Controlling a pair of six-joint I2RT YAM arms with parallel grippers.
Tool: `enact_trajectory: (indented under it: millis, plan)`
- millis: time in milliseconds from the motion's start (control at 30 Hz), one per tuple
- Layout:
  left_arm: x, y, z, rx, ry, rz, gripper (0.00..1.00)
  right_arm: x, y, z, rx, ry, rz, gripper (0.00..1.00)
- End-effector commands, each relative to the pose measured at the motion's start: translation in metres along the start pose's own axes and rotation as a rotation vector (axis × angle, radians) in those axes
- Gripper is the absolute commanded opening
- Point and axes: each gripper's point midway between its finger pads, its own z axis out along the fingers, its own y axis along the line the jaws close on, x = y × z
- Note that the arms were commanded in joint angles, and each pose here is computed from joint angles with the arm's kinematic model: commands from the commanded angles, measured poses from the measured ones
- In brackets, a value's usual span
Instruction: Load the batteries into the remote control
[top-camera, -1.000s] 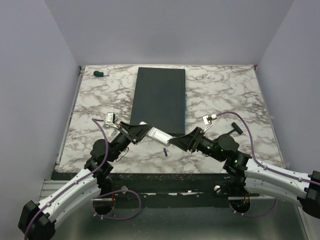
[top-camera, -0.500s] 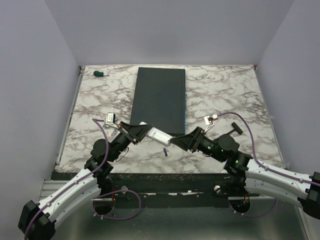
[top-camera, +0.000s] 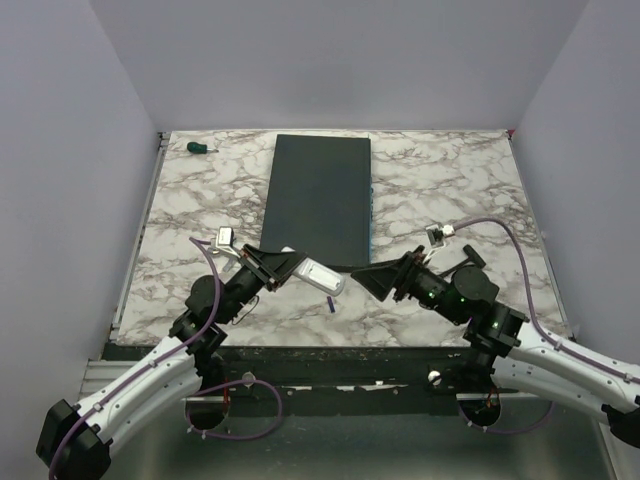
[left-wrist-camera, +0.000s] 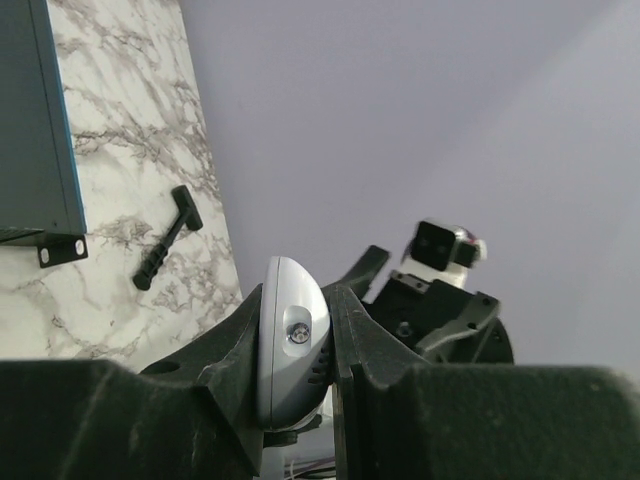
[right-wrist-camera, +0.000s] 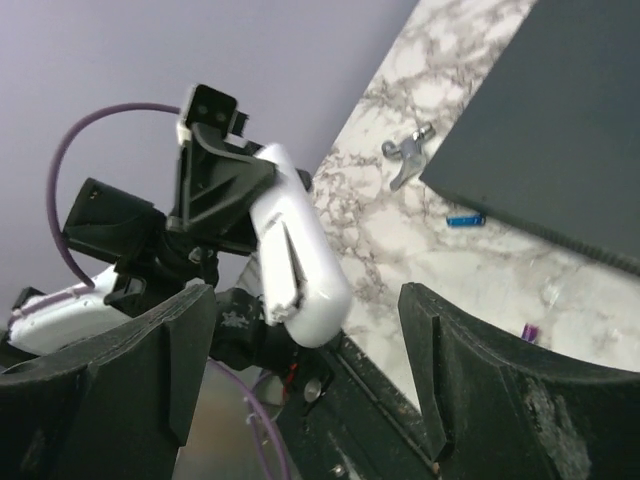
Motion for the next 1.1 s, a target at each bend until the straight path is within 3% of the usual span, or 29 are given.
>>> enact_trajectory:
  millis: [0,133,233,467,667,1067]
  plan:
    - [-0.001,0.007,0.003,-0.052,-0.001,-0.017,0.00,-0.023,0.019,-0.007,-0.024,0.023,-0.346,0.79]
    - [0.002,0.012,0.006,-0.071,0.016,-0.027,0.00,-0.021,0.024,0.004,0.014,0.177,-0.524,0.78]
    - [0.003,0.014,0.006,-0.069,0.018,-0.036,0.00,-0.007,0.023,0.016,0.020,0.298,-0.573,0.78]
    - [0.001,0.016,0.003,-0.077,0.009,-0.033,0.00,0.022,0.020,0.027,0.080,0.412,-0.713,0.87]
    - [0.000,0.014,0.002,-0.075,0.005,-0.031,0.00,0.043,0.029,0.026,0.067,0.418,-0.762,0.87]
    - [0.001,0.013,0.002,-0.074,0.012,-0.031,0.00,0.039,0.022,0.026,0.092,0.404,-0.823,0.82]
